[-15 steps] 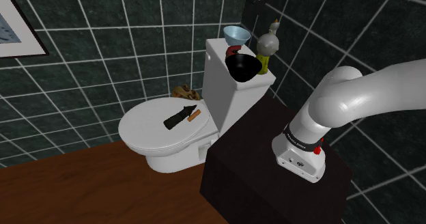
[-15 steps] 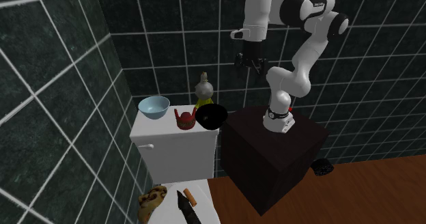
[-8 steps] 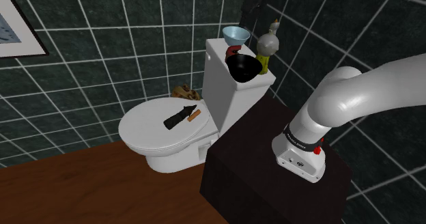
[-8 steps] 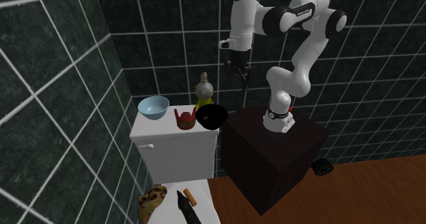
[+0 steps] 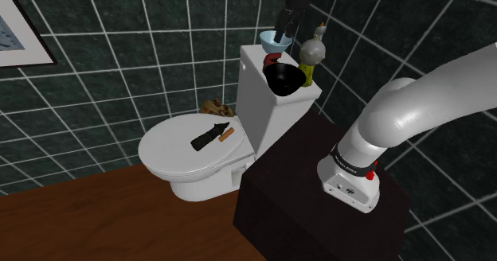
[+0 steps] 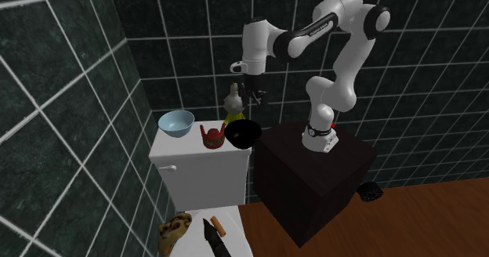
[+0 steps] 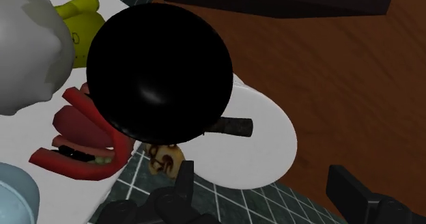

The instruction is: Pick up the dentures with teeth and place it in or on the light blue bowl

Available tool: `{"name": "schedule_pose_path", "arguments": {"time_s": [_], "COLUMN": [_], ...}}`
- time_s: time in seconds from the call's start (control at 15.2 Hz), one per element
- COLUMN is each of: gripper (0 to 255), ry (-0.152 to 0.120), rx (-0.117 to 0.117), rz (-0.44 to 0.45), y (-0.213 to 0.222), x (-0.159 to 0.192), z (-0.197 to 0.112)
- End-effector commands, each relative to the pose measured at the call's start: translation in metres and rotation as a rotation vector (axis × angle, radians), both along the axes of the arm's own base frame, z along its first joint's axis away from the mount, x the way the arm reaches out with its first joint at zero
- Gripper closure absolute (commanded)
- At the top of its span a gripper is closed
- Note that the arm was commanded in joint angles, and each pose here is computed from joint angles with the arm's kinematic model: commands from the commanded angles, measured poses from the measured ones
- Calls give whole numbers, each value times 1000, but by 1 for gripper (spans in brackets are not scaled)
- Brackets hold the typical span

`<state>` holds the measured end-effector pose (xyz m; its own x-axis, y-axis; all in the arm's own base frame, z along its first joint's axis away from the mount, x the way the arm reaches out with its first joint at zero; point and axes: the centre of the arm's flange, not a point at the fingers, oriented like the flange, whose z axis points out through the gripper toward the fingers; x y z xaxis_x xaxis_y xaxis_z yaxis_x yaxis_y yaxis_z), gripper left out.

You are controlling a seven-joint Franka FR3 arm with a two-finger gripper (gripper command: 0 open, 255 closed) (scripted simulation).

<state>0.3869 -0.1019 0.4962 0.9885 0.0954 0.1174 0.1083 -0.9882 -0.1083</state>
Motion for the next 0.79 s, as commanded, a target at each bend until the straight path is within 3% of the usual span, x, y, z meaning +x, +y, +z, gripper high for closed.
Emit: {"name": "schedule_pose_path", "arguments": {"time_s": [0.0, 0.73], "gripper": [0, 0], "ry": [1, 9], "rx": [-2, -9], "rz": [1, 5], "y": [-16, -103], "x": [11, 74], "z": [-21, -118]}}
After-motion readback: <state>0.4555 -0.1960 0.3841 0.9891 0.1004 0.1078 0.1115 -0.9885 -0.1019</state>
